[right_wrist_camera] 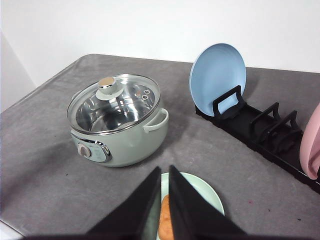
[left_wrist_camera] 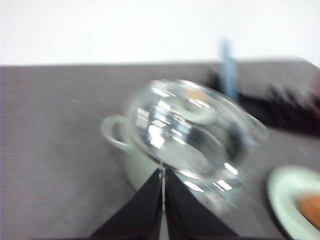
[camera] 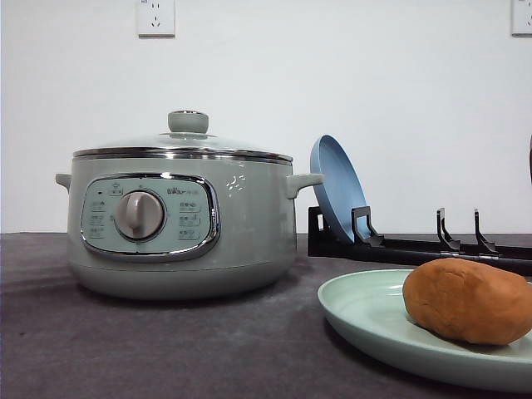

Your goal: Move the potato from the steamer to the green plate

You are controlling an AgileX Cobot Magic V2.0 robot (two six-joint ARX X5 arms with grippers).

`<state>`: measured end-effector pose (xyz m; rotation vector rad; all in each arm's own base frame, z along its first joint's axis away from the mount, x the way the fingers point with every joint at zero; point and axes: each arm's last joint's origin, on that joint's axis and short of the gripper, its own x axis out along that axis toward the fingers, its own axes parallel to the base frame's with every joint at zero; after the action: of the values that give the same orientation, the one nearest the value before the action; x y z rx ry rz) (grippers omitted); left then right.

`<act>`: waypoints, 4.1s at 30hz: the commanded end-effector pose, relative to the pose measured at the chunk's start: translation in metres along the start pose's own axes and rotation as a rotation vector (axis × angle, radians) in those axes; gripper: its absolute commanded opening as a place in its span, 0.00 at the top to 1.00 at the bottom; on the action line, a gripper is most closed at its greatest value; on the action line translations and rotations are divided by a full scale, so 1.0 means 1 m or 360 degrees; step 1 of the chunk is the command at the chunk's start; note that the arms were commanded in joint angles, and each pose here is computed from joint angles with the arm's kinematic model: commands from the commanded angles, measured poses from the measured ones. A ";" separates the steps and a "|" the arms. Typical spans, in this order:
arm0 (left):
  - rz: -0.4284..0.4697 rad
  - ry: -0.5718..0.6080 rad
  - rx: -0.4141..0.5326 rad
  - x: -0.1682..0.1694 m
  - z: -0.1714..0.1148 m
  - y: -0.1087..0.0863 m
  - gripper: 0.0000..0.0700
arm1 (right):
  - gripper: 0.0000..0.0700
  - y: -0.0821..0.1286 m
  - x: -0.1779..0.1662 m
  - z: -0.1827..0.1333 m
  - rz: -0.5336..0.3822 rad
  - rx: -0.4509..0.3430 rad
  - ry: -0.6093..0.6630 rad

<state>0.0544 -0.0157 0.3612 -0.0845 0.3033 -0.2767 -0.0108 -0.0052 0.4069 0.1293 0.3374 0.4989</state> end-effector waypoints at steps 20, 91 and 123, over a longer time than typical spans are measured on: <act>0.0368 -0.0297 -0.0072 0.075 -0.155 0.043 1.00 | 0.98 0.001 -0.002 0.003 0.0015 -0.0010 -0.0030; 0.0298 -0.0199 0.0071 0.095 -0.188 0.047 1.00 | 0.98 0.001 -0.001 0.006 -0.0001 -0.0004 -0.0084; 0.0298 -0.0199 0.0071 0.095 -0.188 0.047 1.00 | 0.98 -0.094 0.154 -0.186 -0.0823 -0.0202 -0.0376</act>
<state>0.0947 -0.0046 0.1567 -0.0404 0.1548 -0.0815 0.0935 -0.0036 0.1682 -0.0542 0.1148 0.0007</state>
